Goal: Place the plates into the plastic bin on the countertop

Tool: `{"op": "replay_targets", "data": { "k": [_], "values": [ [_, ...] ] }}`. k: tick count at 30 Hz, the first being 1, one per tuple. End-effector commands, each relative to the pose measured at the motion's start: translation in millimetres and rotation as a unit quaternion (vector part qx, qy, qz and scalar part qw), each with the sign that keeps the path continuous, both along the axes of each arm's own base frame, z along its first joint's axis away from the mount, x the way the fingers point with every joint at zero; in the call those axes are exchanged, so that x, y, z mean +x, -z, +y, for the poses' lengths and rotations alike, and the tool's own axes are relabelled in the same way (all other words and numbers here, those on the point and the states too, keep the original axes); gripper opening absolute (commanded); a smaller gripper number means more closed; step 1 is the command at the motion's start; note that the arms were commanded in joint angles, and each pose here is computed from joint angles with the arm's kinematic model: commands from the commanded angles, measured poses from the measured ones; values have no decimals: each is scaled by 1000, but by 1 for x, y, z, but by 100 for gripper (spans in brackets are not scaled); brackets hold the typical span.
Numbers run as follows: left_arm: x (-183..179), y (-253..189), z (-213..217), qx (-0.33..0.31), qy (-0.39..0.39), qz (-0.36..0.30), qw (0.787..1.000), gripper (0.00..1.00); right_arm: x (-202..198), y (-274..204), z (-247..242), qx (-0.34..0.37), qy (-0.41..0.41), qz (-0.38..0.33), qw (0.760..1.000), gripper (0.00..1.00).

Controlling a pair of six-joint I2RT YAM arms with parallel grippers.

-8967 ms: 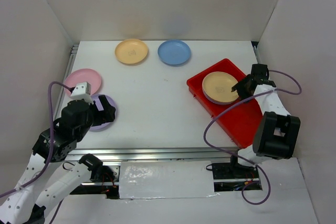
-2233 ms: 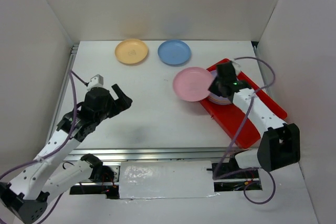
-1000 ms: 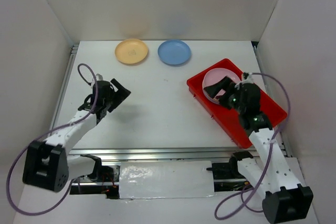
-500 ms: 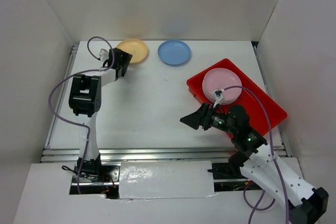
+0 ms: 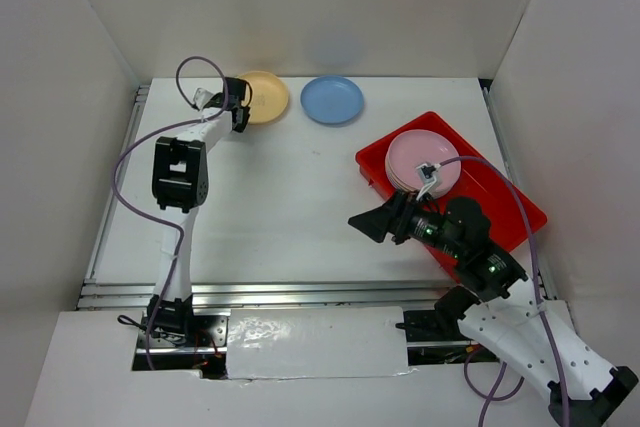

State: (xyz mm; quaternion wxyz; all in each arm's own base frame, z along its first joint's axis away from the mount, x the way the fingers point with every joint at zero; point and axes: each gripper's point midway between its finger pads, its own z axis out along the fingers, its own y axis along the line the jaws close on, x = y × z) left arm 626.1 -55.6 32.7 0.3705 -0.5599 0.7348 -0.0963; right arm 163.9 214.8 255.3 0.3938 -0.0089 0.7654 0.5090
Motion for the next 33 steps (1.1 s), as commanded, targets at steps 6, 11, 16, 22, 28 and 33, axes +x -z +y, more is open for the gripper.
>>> {"op": "replay_targets", "data": {
  "k": [6, 11, 16, 22, 28, 33],
  "values": [
    [-145, -84, 18, 158, 5, 88, 983, 0, 43, 8, -6, -88, 80, 20, 993, 100],
    [-233, -112, -20, 159, 126, 53, 978, 0, 91, -12, 5, -180, 134, 4, 974, 100],
    [-292, -116, -58, 92, 251, -1, 964, 0, 136, 3, 24, -278, 158, 33, 947, 100],
    [-348, -120, -81, 63, 367, -23, 928, 0, 149, 53, 57, -312, 103, 82, 941, 97],
    [-379, -129, -79, 42, 408, -45, 911, 0, 125, 101, 85, -326, 52, 113, 937, 84],
    [-386, -137, -74, 35, 409, -63, 910, 0, 116, 110, 90, -318, 44, 121, 939, 41]
  ]
}}
